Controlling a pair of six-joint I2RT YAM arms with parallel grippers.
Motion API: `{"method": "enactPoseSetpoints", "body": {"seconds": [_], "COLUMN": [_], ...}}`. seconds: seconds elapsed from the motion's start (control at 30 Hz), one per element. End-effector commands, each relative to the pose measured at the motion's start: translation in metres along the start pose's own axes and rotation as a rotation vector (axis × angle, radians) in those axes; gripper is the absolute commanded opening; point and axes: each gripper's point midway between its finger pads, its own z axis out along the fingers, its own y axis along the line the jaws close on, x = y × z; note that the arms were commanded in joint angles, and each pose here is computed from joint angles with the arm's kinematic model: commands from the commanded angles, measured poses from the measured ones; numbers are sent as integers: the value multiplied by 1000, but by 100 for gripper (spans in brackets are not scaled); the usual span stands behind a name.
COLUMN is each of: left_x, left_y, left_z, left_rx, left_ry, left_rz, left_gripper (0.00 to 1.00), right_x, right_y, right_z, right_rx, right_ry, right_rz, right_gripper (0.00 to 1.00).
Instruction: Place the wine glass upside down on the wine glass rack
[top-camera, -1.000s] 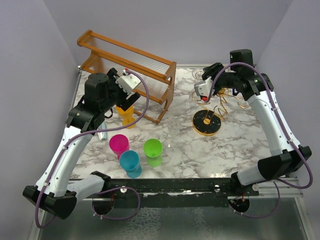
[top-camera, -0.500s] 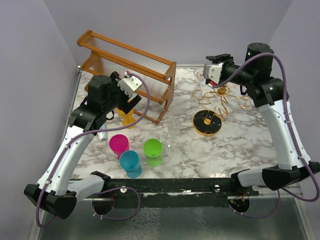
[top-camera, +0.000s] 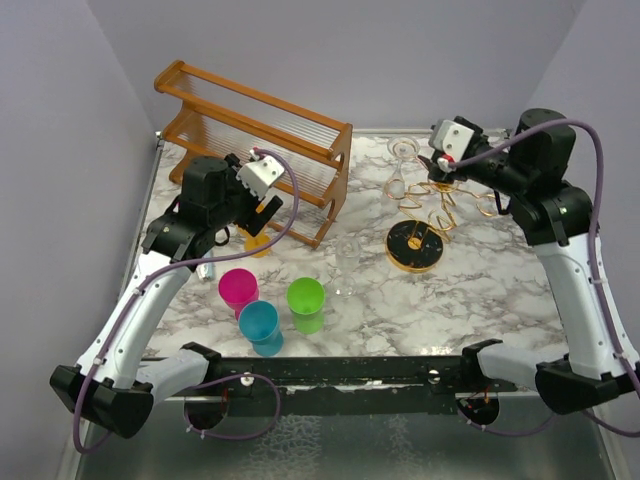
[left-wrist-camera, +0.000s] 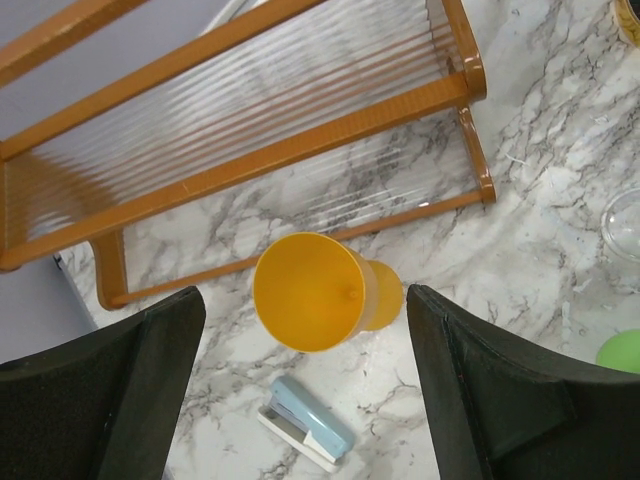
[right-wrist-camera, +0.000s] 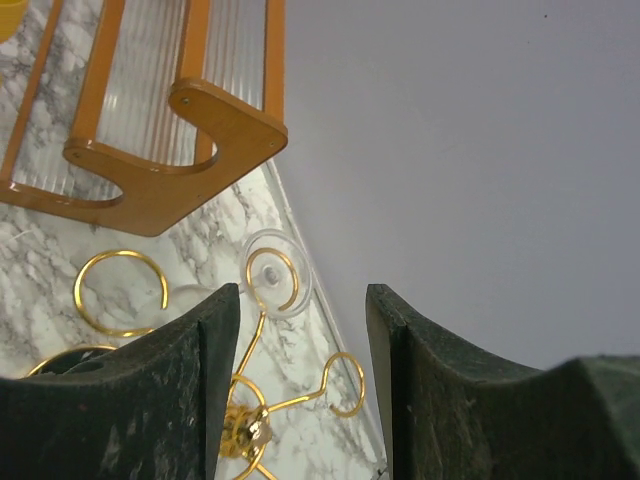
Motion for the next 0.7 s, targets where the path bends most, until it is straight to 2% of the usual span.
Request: {"method": "enactPoseSetpoints", "body": {"seconds": [0.0,0.17,0.33,0.67], "left_x": [12,21,44,80], "left_y": [-15,6,34,47], "left_z": [2,8,14,44], "left_rx": [57,-15,-89,-125], "left_ry": [37,69,120,292], "left_rz": [-75,-211,-372,-410], "left_gripper": [84,80,71,61], "right_x": [-7,-8,-4,12], "right_y": [20,52,62,66], "right_z": [-28,-42,-52,-57], "right_rx": [14,-49,-64,-21], "right_ry": [3,-32,-43,6], "right_rz": [77,134,169,205], "right_gripper": [53,54,54,55]}}
